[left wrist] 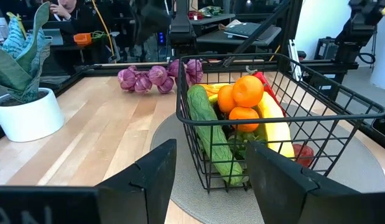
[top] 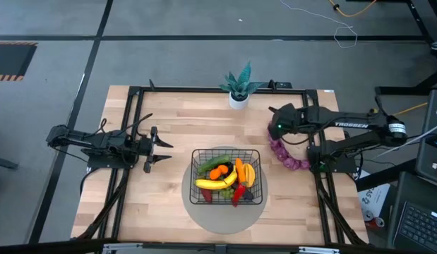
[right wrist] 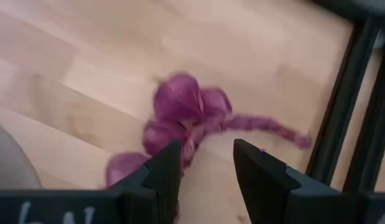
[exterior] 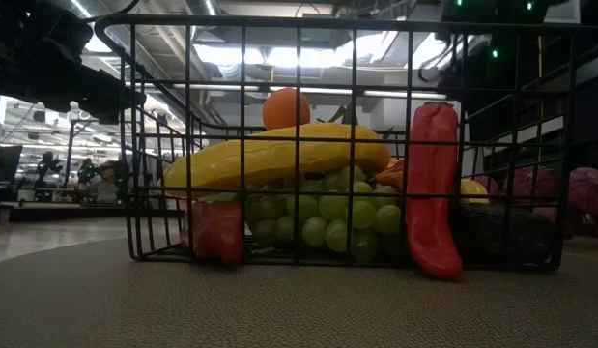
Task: Build produce basket
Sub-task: Put the purple garlic into the black wire basket
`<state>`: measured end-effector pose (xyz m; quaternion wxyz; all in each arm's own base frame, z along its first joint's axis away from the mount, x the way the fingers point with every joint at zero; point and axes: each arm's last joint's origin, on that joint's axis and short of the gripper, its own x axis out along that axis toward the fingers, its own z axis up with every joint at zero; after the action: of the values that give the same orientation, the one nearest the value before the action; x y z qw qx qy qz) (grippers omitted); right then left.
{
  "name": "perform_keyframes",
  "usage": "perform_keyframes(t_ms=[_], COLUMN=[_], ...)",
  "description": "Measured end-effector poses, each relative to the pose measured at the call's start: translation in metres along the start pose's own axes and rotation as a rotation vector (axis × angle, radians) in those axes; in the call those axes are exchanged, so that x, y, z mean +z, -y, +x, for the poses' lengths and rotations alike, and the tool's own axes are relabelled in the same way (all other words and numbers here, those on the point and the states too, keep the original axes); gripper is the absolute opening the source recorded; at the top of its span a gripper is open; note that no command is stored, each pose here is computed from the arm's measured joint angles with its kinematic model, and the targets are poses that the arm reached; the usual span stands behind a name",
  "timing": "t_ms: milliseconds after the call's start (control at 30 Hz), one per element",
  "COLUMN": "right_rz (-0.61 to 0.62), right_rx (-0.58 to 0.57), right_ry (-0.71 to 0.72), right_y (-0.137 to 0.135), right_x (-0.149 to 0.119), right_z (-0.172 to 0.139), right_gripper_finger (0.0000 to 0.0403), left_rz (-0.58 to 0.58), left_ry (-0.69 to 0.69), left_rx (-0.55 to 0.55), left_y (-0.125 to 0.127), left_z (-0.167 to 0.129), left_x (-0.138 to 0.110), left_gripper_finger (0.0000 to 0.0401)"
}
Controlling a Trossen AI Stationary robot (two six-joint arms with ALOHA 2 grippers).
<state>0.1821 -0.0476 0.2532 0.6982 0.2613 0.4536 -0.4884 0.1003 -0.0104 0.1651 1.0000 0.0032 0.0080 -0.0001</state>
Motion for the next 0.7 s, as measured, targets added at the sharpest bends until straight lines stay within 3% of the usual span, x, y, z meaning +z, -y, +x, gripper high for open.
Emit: perform_keyframes(t_ms=[233, 533, 700], right_rz=[0.155, 0.196, 0.225], right_rx=[-0.036, 0.132, 0.097], right_ry=[-0.123, -0.072, -0.101], right_y=[0.011, -0.001, 0.003], right_x=[-0.012, -0.02, -0.029], right_z=[0.028, 0.057, 0.067], right_gripper_finger=[0.0148, 0.0148, 0.0148], left_rz=[0.0, 0.0, 0.0], left_ry=[0.0, 0.0, 0.0], left_rx=[-0.001, 0.0, 0.0], left_y=[0.0, 0.0, 0.0], left_z=[0.0, 0.0, 0.0], left_x=[0.0, 0.0, 0.0], left_gripper_finger=[0.0188, 0.0188, 0.0188])
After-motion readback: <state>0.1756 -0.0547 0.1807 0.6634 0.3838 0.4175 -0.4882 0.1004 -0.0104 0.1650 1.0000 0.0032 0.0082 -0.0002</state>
